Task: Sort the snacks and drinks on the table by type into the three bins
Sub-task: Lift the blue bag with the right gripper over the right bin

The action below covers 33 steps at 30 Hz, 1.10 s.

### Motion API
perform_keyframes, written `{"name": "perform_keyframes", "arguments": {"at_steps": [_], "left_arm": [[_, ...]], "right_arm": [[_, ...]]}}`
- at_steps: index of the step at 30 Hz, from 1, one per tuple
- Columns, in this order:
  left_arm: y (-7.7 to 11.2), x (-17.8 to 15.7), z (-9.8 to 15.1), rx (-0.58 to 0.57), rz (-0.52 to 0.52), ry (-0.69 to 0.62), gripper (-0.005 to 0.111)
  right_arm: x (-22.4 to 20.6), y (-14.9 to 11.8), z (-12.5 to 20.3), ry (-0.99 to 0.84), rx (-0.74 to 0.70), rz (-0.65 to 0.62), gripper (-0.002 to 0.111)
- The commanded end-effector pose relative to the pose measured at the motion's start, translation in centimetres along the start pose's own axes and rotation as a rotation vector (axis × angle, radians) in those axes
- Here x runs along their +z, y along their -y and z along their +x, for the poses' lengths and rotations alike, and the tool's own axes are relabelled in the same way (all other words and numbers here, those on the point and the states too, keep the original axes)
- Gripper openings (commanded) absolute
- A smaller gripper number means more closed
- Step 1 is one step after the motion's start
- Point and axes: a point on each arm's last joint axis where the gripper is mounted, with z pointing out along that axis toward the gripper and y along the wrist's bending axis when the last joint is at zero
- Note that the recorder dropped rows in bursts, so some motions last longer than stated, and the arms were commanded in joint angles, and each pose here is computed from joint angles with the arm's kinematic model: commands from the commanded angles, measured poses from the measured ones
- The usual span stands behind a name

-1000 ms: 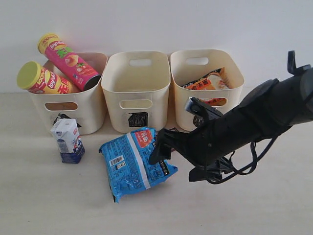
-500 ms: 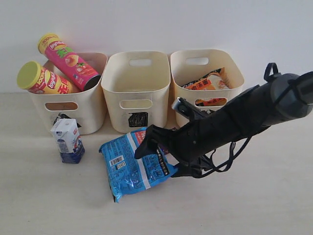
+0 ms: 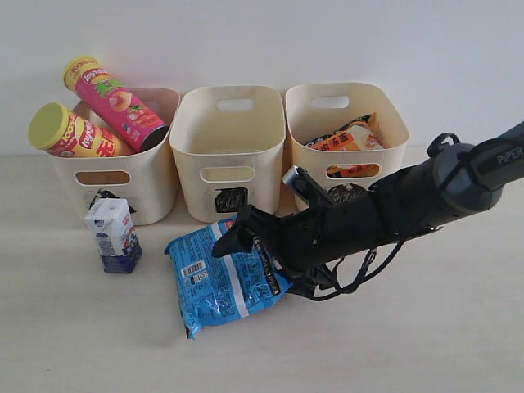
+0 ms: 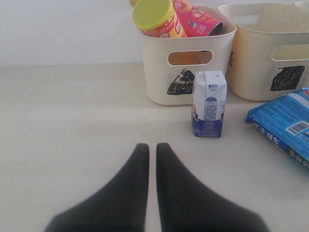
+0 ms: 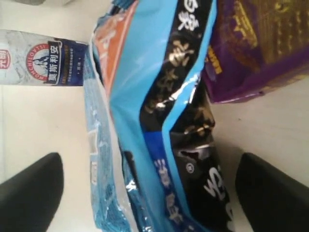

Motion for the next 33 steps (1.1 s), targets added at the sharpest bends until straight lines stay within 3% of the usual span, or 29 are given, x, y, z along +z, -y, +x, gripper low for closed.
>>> {"name": "perform_keyframes", "arguments": {"at_steps": [1,3,6,15,23,33], "left_arm": [[0.0,0.0,-0.1,-0.008,0.001,0.006,0.004],[0.0,0.0,-0.1,-0.008,0.001,0.006,0.004],[0.0,0.0,-0.1,-0.008,0.001,0.006,0.004],[0.0,0.0,-0.1,-0.008,0.001,0.006,0.004],[0.0,0.0,-0.1,-0.008,0.001,0.006,0.004],[0.0,0.0,-0.1,-0.008,0.001,0.006,0.004]], "right_arm": [[0.4,0.9,0.2,-0.009,-0.021,0.034,0.072],[0.4,0.9,0.2,-0.008,-0.029,0.037,0.053],[0.4,0.7,0.3,-0.019,-0.047,0.012,0.001],[-0.7,-2.0,0.0,-0.009,-0.190,-0.214,0.000],[-3.3,-2.1,-0.9,-0.034,-0.239,-0.422,0.000],[-6.5,-3.7,-1.8,0.005,-0.315,-0.534,0.000]]}}
